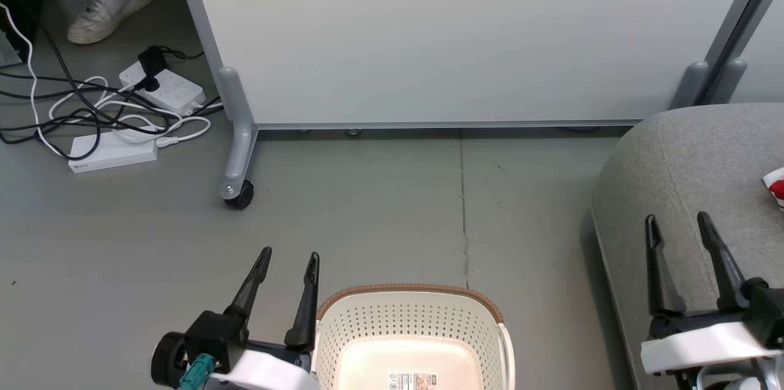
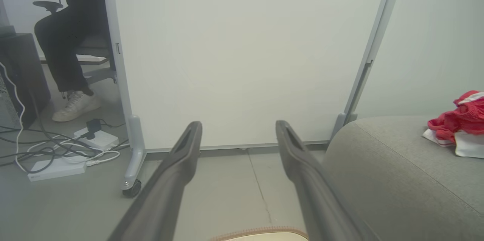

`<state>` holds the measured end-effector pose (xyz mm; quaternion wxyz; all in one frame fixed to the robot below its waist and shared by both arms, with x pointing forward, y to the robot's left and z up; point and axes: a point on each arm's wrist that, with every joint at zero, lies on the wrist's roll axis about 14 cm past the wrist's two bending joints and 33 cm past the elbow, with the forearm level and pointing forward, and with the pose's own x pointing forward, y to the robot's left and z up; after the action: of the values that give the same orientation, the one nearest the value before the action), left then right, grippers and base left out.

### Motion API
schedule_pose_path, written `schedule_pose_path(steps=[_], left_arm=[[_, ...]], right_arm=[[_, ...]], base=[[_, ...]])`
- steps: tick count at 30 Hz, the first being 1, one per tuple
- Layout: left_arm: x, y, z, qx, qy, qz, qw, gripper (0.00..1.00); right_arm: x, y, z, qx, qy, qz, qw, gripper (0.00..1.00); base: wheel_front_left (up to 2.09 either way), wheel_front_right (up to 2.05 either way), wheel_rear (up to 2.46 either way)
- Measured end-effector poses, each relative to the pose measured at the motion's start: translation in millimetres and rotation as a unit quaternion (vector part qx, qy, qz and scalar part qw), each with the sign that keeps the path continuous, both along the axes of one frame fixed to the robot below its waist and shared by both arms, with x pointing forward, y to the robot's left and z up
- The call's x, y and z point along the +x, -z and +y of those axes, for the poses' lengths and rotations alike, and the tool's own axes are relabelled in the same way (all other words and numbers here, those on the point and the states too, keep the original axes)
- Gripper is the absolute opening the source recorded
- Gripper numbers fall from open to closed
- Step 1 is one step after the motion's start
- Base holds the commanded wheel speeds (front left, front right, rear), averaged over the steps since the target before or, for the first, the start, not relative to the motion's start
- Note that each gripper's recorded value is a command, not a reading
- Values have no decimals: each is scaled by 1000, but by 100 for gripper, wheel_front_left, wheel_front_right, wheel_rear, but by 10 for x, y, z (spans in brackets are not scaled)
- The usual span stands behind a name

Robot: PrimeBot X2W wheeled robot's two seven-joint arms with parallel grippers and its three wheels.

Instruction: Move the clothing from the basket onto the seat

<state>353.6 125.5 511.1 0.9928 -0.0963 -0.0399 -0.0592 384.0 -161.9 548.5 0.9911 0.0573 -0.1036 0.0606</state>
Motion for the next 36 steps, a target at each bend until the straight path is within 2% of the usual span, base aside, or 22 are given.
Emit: schedule_pose_path(steps=[8, 22, 36], left_arm=[[-52, 225, 36, 6, -14, 36, 999, 100], [-43, 225, 65, -25, -14, 39, 999, 100], [-64, 299, 106, -34, -22, 52, 998, 100]], right_arm=[[-36, 77, 26, 6, -2, 12, 1000, 100], [-61, 144, 109, 12, -14, 23, 1000, 100], [-63, 191, 174, 7, -23, 30, 999, 100]], base=[[0, 0, 0], [0, 0, 0], [0, 0, 0]])
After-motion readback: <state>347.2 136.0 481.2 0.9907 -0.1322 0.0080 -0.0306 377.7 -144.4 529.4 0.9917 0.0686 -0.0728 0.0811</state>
